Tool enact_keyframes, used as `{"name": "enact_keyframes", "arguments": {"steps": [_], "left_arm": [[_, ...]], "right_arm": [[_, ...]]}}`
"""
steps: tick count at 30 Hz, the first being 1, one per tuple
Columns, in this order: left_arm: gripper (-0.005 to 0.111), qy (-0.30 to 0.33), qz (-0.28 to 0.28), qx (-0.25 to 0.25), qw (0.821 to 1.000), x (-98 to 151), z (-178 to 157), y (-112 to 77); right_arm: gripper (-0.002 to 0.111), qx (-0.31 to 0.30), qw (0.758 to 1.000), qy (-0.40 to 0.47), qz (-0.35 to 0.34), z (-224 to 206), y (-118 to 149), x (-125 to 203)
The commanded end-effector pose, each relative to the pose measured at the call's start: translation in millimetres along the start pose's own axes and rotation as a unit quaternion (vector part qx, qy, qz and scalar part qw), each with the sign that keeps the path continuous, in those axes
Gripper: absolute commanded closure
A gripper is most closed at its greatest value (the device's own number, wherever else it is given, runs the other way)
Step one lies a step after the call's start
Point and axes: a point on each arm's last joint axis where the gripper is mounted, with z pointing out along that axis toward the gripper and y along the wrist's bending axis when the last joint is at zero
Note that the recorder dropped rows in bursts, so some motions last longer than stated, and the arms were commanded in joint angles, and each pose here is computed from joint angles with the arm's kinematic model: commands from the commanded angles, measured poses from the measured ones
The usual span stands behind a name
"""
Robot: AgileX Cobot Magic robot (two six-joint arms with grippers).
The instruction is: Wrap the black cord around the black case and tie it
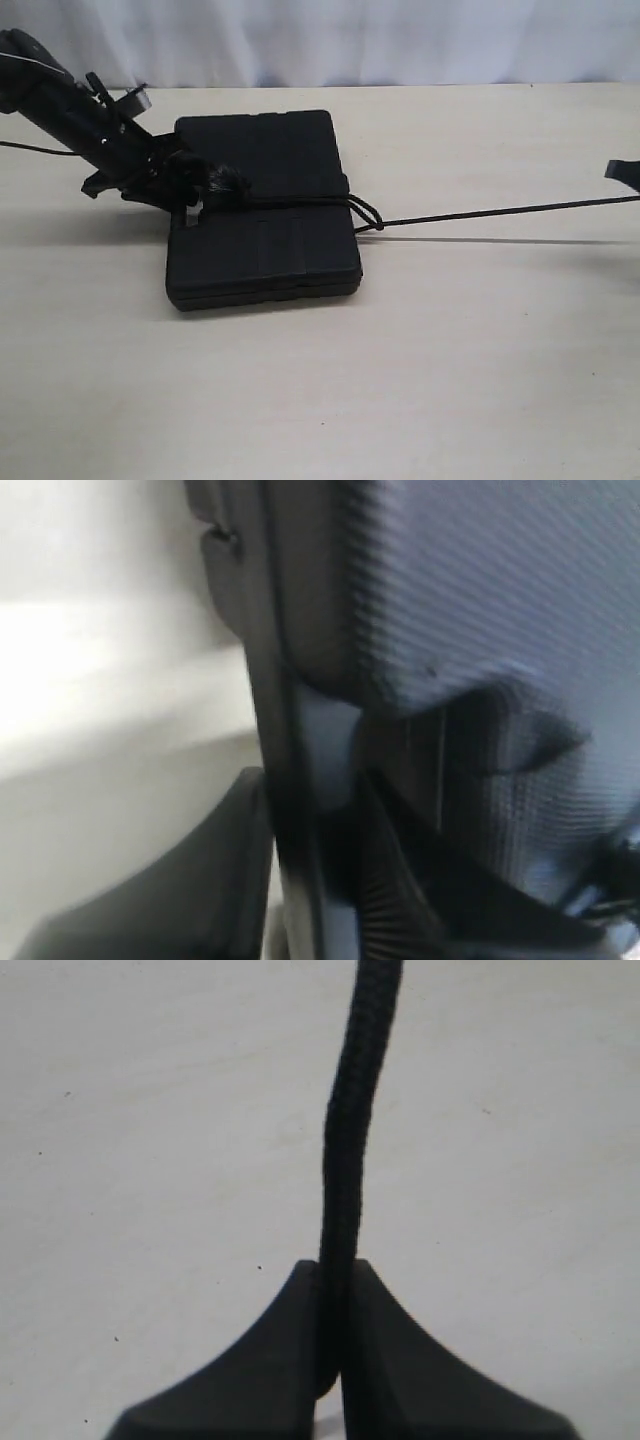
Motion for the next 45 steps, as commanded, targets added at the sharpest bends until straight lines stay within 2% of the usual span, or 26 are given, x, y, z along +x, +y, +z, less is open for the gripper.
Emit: {"name": "enact_keyframes", "arguments": {"steps": [1,4,13,23,26,31,34,36,41,43,45], "left_arm": [[0.107,-0.043,0.056,-0.036,0.997,-4,-37,-7.3],[0.107,-0.032,0.06,-0.04,0.997,-2,-37,-6.2],[0.107,-0.003,0.066,-0.041,0.997,1,-18,5.8],[0.106,-0.008,0.106,-0.043,0.993,0,4,-21.2],[0.1,-0.012,0.113,-0.045,0.992,0,7,-25.9],[0.07,-0.015,0.118,-0.049,0.992,0,8,-27.3],[0.059,-0.02,0.125,-0.052,0.991,-3,4,-30.1],[0.056,-0.028,0.134,-0.05,0.989,-7,-4,-36.1],[0.056,-0.034,0.165,-0.033,0.985,-12,-36,-61.1],[0.057,-0.038,0.176,-0.028,0.983,-12,-49,-70.5],[0.064,-0.047,0.171,-0.027,0.984,-10,-58,-77.7]], "right_arm": [[0.104,0.019,0.999,-0.033,0.028,-4,-16,-15],[0.104,0.023,0.999,-0.019,0.028,-4,-16,-26],[0.104,0.024,0.999,-0.011,0.033,-4,-15,-26],[0.102,0.025,0.999,0.002,0.033,-4,-15,-23],[0.089,0.029,0.998,0.017,0.051,-4,-15,-20],[0.054,0.031,0.997,0.031,0.055,-9,-15,-20],[0.041,0.031,0.998,0.022,0.048,-20,-14,-28],[0.038,0.03,0.999,0.004,0.043,-30,-13,-37],[0.04,0.027,0.998,-0.04,0.03,-63,-11,-58],[0.05,0.023,0.999,-0.042,0.01,-74,-6,-62],[0.066,0.011,0.999,-0.034,-0.018,-83,6,-62]]}}
